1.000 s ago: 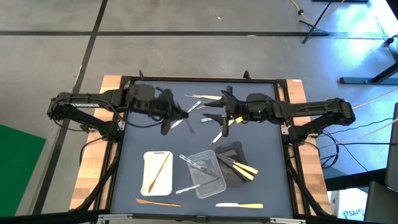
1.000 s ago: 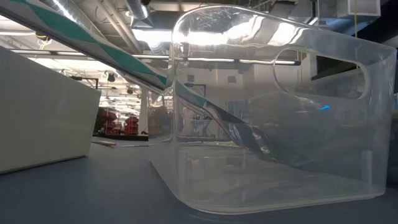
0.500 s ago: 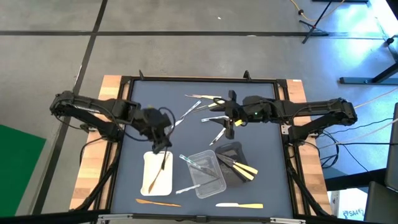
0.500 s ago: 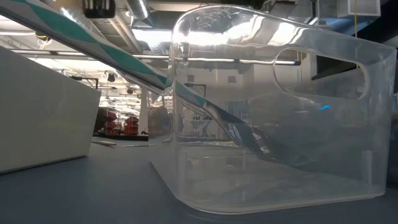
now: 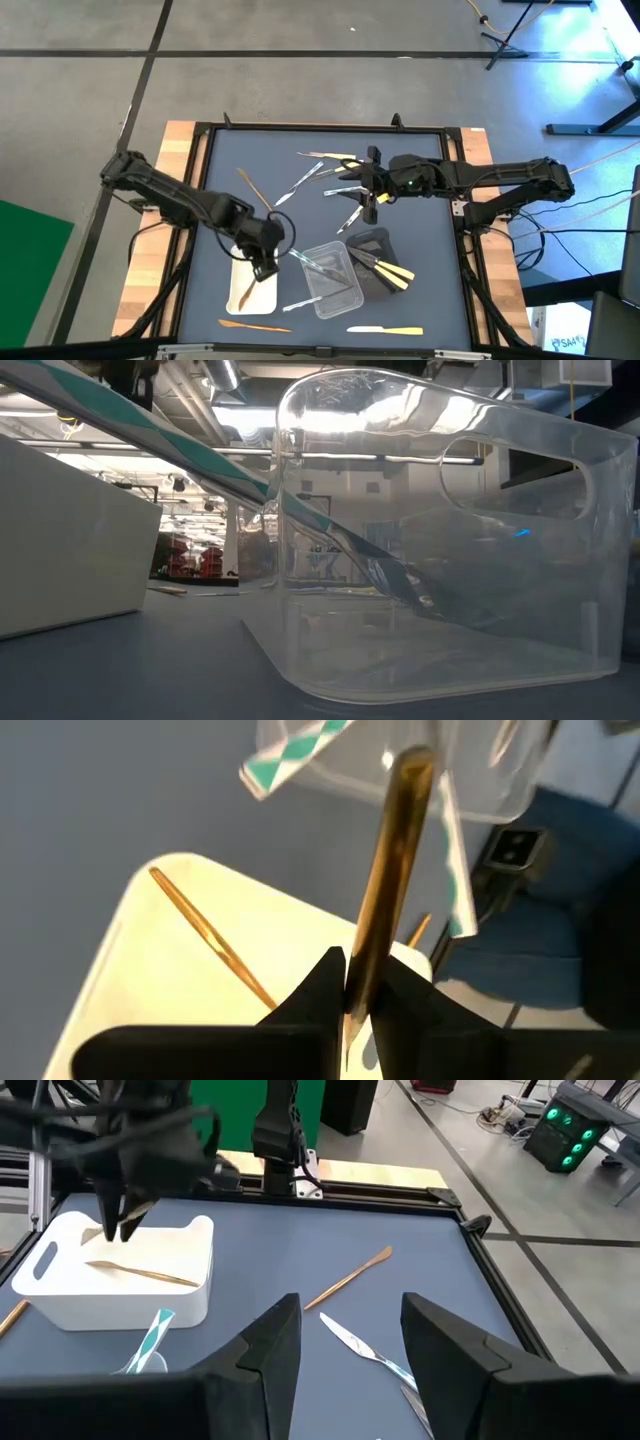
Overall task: Sort silverware by color (type)
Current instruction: Put the gold table knife into the white bin
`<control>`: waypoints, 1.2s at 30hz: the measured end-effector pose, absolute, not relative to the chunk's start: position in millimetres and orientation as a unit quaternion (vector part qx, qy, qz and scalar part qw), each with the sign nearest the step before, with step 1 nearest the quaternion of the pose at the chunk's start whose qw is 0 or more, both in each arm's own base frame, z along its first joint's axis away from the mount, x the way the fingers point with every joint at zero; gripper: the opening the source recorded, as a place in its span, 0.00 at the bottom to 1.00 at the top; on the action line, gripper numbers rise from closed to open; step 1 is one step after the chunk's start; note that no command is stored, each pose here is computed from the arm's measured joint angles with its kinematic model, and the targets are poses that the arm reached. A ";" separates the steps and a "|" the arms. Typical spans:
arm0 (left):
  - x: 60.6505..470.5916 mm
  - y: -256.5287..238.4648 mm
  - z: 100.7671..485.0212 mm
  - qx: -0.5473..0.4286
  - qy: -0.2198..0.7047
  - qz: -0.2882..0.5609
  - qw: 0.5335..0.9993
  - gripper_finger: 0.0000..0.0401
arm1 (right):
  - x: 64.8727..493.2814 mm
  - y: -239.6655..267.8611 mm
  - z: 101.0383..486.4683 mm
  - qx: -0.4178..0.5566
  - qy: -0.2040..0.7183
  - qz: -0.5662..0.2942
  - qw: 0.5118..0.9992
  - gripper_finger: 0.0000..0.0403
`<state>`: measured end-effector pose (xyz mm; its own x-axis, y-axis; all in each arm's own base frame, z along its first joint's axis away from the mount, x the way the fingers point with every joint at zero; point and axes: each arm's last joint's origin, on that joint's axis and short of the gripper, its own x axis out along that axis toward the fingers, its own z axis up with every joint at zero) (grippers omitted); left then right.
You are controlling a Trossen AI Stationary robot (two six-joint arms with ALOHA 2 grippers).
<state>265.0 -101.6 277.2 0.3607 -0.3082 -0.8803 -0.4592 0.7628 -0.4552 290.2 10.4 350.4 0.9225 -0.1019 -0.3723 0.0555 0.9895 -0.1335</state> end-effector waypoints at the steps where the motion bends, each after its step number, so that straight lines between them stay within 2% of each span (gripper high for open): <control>1: 267.4 -103.6 272.5 -0.339 0.572 0.051 0.745 0.06 | 290.1 10.4 350.2 -0.060 0.193 -0.040 0.978 0.41; 11: 282.2 -114.4 240.5 -0.330 0.627 0.052 0.704 0.06 | 289.6 10.4 349.0 -0.061 0.200 -0.039 0.977 0.41; 22: 270.1 -109.7 214.9 -0.336 0.649 0.106 0.674 0.06 | 289.0 10.4 347.6 -0.061 0.208 -0.038 0.976 0.41; 36: 270.8 -107.1 213.3 -0.318 0.630 0.137 0.695 0.09 | 289.2 10.4 347.6 -0.061 0.207 -0.038 0.976 0.41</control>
